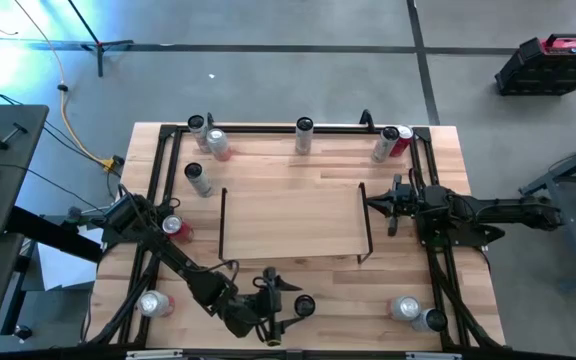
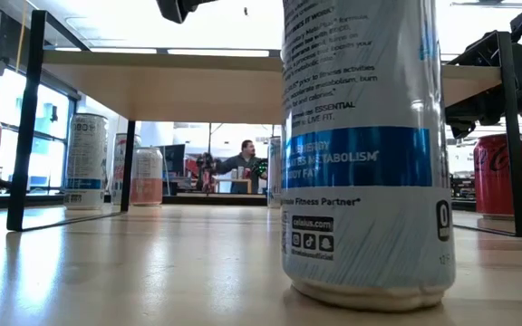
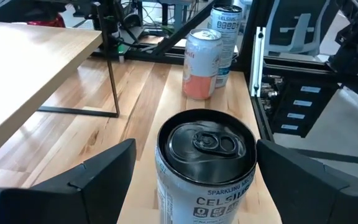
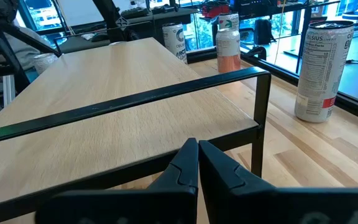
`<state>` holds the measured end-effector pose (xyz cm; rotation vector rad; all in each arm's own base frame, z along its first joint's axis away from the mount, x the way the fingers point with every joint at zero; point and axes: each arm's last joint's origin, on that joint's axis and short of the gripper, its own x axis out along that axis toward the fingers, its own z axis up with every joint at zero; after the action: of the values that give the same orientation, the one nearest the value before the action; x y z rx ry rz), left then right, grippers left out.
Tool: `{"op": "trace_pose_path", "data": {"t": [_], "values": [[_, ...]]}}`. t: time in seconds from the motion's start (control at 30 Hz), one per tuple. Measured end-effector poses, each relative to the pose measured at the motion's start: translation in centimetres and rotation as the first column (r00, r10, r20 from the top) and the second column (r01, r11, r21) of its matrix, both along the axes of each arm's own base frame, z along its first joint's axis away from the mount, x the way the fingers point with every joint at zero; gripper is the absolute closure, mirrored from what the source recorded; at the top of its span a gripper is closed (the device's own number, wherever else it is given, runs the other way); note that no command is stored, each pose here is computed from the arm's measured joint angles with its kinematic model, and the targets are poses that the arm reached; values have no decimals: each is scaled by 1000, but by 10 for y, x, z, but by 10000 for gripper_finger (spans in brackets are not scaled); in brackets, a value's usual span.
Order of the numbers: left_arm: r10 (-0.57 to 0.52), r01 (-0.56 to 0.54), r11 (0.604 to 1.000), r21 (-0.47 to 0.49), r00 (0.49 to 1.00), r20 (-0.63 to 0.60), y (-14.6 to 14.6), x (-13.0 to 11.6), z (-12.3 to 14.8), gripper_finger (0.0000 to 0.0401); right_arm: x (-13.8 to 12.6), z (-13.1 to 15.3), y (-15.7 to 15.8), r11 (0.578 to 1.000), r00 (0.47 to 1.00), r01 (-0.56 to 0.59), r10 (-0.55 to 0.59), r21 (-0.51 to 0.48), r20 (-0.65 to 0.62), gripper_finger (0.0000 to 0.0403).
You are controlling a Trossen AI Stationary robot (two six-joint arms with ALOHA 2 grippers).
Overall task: Place canned beverage on shelf
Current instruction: Put the bottom left white blue soda can on the shelf
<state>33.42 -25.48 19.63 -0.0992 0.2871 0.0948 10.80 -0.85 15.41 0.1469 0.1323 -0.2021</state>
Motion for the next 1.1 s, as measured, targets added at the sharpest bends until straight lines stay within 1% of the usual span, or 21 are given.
{"op": "trace_pose_path", "data": {"t": [0.17, 0.4, 0.47, 0.63, 0.73, 0.93, 1.03, 1.1], "values": [[-4, 4, 1000, -12, 1000, 13, -2, 0, 0, 80, 0, 0, 0, 1000, 1000, 0, 0, 0, 0, 403], [1, -1, 1000, -14, 1000, 18, -7, 8, -26, 80, 0, 0, 0, 1000, 1000, 0, 0, 0, 0, 403], [3, -1, 1000, -31, 999, 41, -8, 9, -26, 80, 0, 0, 0, 1000, 1000, 0, 0, 0, -1, 403], [1, 2, 999, -35, 997, 81, -7, 12, -22, 80, 0, 0, 0, 1000, 1000, 0, 0, 0, 0, 403], [7, -5, 1000, -28, 997, 80, -4, 15, -22, 80, 0, 0, 0, 1000, 1000, 0, 0, 0, 0, 403], [8, -3, 997, -72, 998, 60, 1, 20, -29, 80, 0, 0, 0, 1000, 1000, 0, 0, 0, 0, 403], [7, -3, 998, -70, 998, 55, 2, 21, -32, 89, 0, 0, 0, 1000, 1000, 0, 0, 0, 0, 403], [1, 2, 998, -69, 999, 51, 2, 21, -33, 101, 0, 0, 0, 1000, 1000, 0, 0, 0, 0, 403]]}}
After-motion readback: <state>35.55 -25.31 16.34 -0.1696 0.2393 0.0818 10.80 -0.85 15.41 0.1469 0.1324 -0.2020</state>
